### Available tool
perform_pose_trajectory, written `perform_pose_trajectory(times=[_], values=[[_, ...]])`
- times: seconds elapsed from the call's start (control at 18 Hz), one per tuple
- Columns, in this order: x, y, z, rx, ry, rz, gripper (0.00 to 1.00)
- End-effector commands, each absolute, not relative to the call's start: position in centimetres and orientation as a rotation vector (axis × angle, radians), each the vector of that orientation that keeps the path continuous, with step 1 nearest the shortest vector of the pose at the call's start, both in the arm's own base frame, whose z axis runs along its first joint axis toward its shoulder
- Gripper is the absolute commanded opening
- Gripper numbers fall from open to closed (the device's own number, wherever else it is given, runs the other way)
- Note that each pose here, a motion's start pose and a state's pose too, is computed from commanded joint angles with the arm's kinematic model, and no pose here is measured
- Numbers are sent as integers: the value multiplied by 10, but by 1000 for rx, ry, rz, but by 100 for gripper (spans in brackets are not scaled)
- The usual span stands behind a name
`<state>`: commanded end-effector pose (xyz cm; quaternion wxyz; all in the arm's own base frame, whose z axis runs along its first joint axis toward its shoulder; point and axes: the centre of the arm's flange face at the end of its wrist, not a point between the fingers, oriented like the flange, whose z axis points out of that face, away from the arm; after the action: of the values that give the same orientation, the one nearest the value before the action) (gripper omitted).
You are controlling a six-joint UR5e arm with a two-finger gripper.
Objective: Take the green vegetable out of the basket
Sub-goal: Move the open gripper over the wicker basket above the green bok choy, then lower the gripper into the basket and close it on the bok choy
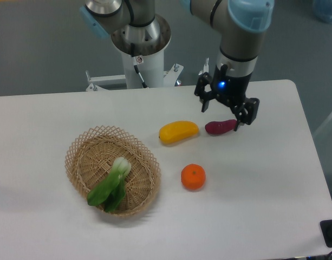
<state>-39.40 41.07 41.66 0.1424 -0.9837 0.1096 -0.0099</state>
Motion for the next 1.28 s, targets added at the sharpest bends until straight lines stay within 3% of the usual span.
perform_pose_trajectory(times=[0.28, 0.61, 0.89, 1.28], values=[[-344, 461, 380, -2797, 125, -57, 100], [-277, 516, 320, -2855, 93, -216, 100], [-247, 560, 277, -2837, 19, -184, 100], [-215, 581, 239, -2924, 12, -105, 100]])
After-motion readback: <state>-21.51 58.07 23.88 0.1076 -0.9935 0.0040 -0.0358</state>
